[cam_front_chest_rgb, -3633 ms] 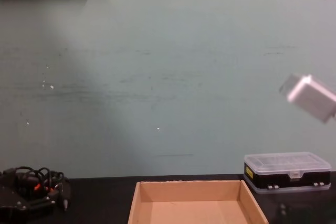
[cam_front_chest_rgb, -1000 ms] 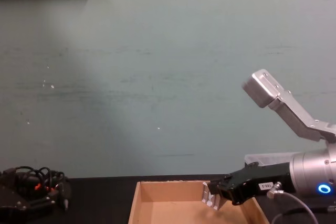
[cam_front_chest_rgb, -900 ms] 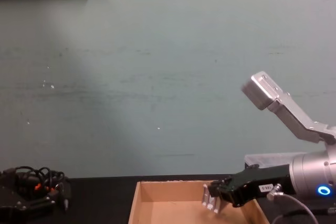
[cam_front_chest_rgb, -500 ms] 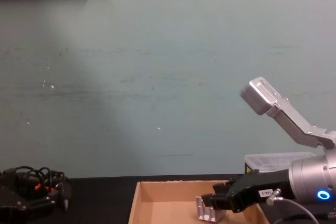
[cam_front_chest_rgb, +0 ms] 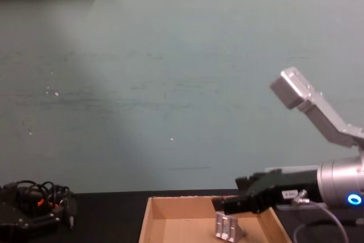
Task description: Use one hand to pick up the angle iron from the table and place it into the box.
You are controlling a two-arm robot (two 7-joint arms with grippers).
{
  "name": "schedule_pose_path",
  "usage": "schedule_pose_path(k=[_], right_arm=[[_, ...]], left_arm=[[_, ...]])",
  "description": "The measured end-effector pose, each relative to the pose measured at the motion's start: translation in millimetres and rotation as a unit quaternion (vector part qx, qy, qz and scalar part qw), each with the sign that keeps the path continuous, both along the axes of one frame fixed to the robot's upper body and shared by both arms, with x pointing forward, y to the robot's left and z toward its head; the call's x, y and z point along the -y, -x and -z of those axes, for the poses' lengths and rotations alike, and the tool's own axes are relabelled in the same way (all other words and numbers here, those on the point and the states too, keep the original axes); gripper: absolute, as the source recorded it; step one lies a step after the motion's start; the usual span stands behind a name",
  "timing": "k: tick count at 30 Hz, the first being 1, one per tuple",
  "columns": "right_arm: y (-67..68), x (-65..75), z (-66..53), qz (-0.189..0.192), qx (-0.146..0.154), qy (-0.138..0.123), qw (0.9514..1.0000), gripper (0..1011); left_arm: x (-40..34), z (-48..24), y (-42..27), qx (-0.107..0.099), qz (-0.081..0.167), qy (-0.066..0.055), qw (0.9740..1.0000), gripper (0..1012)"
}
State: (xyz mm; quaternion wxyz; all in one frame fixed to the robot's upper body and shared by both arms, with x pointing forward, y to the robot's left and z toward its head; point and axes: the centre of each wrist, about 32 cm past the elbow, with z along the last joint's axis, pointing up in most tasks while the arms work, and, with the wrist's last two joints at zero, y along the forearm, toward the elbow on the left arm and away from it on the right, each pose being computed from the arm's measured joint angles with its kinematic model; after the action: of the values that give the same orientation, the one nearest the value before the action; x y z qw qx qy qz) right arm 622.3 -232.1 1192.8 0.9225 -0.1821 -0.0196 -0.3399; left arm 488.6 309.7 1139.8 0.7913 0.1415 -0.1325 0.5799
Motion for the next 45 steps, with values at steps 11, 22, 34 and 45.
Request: schedule_pose_path(k=[11, 22, 34, 45], right_arm=[[13.2, 7.2, -31.3, -0.026, 0.03, -0.029, 0.9988, 1003], [25.8, 11.2, -49.8, -0.107, 0.014, -0.017, 0.994, 1003], [27.7, 11.4, -49.0, -0.223, -0.032, 0.029, 0.9738, 1003], [26.1, 5.8, -47.4, -0.264, -0.042, 0.04, 0.9627, 1003]], left_arm=[[0.0, 0.0, 0.0, 0.0, 0.0, 0.0, 1.0, 1000], [0.0, 0.0, 0.0, 0.0, 0.0, 0.0, 1.0, 1000], [0.0, 0.0, 0.0, 0.0, 0.0, 0.0, 1.0, 1000], [0.0, 0.0, 0.0, 0.0, 0.0, 0.0, 1.0, 1000]])
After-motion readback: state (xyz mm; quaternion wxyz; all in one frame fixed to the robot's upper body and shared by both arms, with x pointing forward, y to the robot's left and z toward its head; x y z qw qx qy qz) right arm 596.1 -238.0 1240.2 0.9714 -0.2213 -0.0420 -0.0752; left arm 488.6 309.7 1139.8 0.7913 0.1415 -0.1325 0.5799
